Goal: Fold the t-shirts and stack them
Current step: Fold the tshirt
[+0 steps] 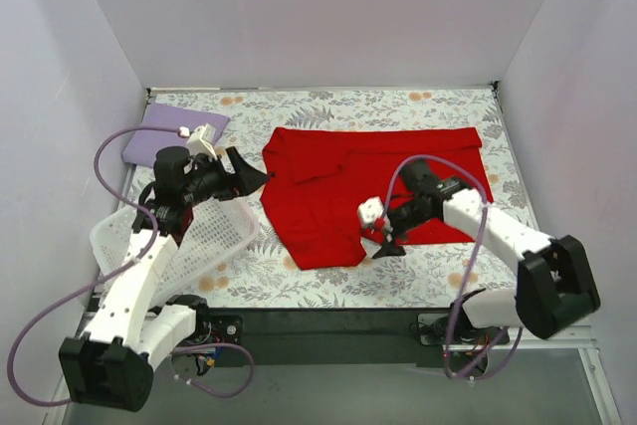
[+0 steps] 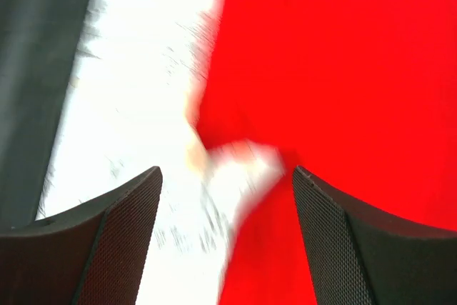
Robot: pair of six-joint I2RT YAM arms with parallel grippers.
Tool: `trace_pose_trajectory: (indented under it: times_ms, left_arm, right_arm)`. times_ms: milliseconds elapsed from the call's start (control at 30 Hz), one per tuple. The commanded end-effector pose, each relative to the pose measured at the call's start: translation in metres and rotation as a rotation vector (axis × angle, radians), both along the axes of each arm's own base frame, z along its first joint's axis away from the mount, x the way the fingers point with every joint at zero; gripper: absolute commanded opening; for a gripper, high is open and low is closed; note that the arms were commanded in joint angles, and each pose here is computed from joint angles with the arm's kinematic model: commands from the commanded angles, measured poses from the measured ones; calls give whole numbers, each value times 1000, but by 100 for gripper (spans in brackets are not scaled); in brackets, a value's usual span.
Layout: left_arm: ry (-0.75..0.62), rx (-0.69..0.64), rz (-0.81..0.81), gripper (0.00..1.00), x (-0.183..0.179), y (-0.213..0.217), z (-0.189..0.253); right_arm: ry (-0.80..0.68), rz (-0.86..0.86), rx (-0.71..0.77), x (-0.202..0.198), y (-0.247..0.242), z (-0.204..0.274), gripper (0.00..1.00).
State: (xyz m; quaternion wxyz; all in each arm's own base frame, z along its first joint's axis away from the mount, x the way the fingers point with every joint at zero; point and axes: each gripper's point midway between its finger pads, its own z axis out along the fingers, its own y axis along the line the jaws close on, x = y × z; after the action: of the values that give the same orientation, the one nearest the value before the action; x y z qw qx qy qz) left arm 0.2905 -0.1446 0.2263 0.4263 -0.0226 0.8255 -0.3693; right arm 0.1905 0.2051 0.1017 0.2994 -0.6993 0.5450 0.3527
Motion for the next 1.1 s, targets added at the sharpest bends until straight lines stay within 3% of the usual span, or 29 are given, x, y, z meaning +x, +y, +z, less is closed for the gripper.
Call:
trace_pose_trajectory:
  times_ms: [0,233,533,633,733,767,800,867,967,1033,1067]
  left_arm:
    - [-82,-26,-73,78,-46,-4,33]
    - [-53,-57,24,78,-76,9,23]
    - [-30,-55,88,78,-83,18,19]
    - [-32,-48,92,78,-83,19,20]
    - [-35,-47,96,78,-84,20,19]
    - [-35,-46,96,78,-85,20,18]
    - [-31,-45,91,78,-86,19,17]
    - [-27,-35,85,78,-87,20,16]
    - [-10,-30,55,78,-89,16,14]
    - [-4,-40,28,78,-87,12,15]
    - [7,-48,16,78,-87,9,14]
  right_arm:
    - [-231,188,-15,-34,43,6,79]
    - [-347,87,-172,-19,87,-22,73]
    - [-335,82,-278,-23,109,-58,61]
    - [-325,85,-296,-25,107,-65,49]
    - [-300,90,-289,-31,107,-66,30]
    - [-294,82,-285,-30,107,-64,11]
    - [-284,60,-275,-28,108,-59,2]
    - [-216,8,-200,-21,120,-35,1]
    - [-154,-170,-103,37,121,7,1]
    - [-51,-389,-97,90,104,14,1]
    - [-69,-491,-87,120,101,29,22]
